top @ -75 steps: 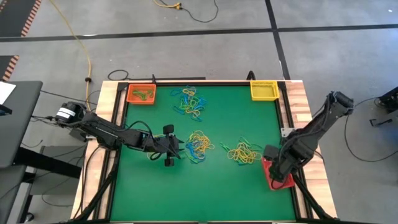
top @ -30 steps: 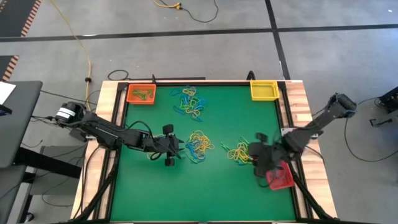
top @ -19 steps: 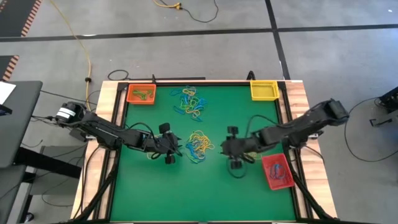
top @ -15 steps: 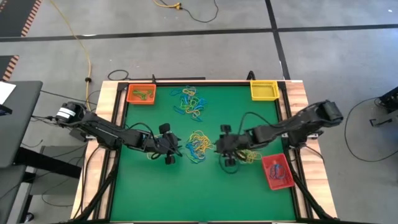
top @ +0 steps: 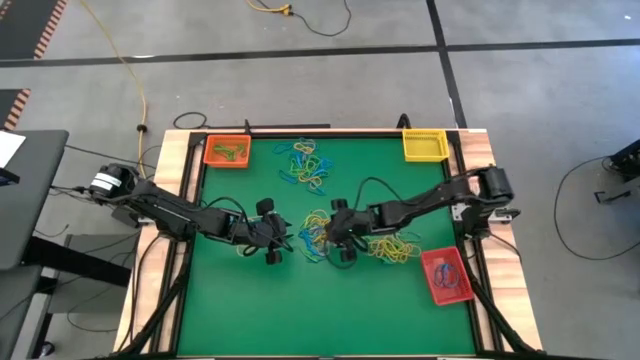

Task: Sort rubber bands into baskets
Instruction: Put the blue rubber band into the red bin

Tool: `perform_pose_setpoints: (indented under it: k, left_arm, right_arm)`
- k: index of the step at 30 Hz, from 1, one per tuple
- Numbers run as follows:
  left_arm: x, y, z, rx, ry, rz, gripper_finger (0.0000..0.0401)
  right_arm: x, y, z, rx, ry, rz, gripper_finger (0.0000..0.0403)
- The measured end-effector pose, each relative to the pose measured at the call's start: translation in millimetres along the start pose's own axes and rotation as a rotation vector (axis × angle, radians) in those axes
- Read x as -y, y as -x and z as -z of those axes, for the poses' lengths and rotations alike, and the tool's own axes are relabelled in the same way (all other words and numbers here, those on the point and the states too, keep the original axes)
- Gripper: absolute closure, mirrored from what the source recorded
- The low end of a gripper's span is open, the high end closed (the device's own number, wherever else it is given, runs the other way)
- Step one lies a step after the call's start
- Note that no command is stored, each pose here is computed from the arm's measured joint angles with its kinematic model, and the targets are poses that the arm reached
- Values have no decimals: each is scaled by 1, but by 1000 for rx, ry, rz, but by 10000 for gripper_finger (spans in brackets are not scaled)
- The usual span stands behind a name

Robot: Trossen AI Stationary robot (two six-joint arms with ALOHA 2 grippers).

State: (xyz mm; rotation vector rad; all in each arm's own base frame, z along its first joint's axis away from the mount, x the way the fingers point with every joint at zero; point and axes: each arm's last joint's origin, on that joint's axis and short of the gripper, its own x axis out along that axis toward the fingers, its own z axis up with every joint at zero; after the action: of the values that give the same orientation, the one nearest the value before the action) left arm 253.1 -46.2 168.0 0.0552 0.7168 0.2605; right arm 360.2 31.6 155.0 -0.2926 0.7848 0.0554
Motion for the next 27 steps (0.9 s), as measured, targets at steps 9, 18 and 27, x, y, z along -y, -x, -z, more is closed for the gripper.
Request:
perform_pose_setpoints:
  k: [9,18,27]
  left_arm:
    - [0,0,0,-1,0,1,273]
    - [0,0,-1,9,-25,-4,273]
    - [0,0,-2,17,-60,-4,273]
  right_arm:
    - [6,-16,3,-64,21,2,281]
    - [5,-15,7,-111,22,-9,385]
    - [-4,42,-11,-136,34,63,392]
